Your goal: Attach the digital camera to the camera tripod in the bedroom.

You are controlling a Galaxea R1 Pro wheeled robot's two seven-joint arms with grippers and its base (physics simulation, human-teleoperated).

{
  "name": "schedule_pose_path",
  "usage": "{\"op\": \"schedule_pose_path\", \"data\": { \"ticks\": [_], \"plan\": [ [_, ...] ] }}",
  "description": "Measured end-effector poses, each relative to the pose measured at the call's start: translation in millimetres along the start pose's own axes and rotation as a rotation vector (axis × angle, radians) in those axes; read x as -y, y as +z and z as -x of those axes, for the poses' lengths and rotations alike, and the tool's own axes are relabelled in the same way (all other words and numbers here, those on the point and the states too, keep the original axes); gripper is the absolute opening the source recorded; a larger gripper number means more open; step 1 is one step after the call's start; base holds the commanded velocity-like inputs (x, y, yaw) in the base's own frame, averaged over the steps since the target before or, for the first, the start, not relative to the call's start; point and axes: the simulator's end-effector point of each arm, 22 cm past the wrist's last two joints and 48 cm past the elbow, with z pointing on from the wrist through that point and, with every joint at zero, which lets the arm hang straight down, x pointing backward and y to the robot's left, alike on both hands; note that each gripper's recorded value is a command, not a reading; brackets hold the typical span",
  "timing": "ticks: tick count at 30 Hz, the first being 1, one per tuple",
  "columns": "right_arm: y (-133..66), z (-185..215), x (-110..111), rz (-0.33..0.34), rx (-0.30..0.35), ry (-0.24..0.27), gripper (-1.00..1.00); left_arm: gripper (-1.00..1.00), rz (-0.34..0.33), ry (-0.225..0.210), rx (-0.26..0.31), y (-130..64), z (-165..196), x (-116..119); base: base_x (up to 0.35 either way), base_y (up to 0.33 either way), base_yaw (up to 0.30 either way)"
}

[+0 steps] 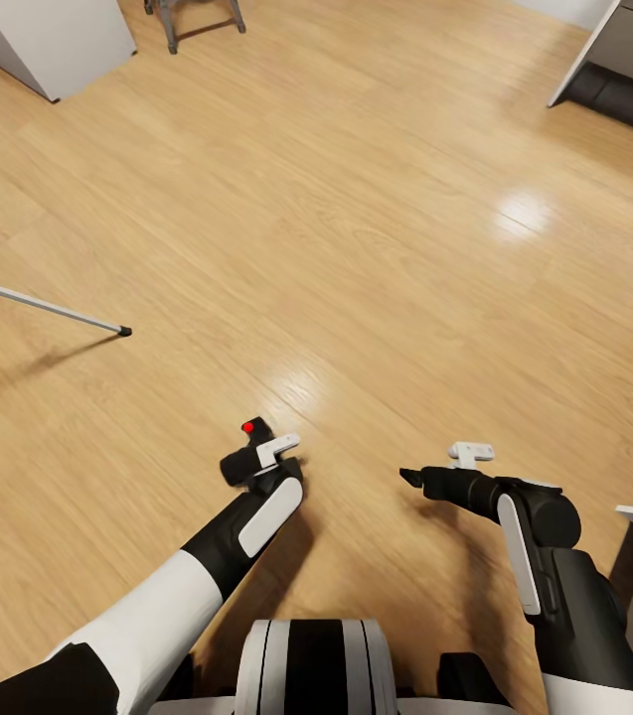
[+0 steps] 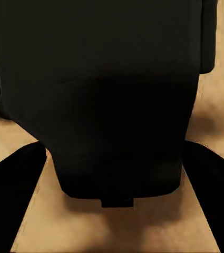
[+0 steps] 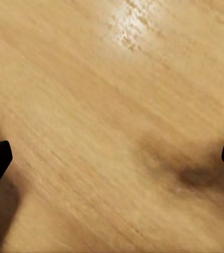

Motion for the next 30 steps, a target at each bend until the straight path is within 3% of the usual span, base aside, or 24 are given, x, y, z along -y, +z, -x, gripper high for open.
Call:
{"op": "schedule_pose_path", "data": {
  "ticks": [22,23,30],
  "plan": [
    [-0.2,0.2,0.9,-0.002,0.000,0.000,1.00,-1.00,0.001,-0.015,-0.009,1.5,-1.8,-2.3,0.000,0.000,0.000],
    [-1.6,1.0,-0.9,0.001,0.003,-0.001,1.00,-1.00,0.020,0.003,0.000,-1.2,-1.2,-7.2,0.000,0.000,0.000],
    [-13.4,11.7,-6.0,0.005,0.029,-0.009,1.00,-1.00,0.030,0.001,0.026,-15.0,10.5,-8.9,0.000,0.000,0.000]
  ]
}}
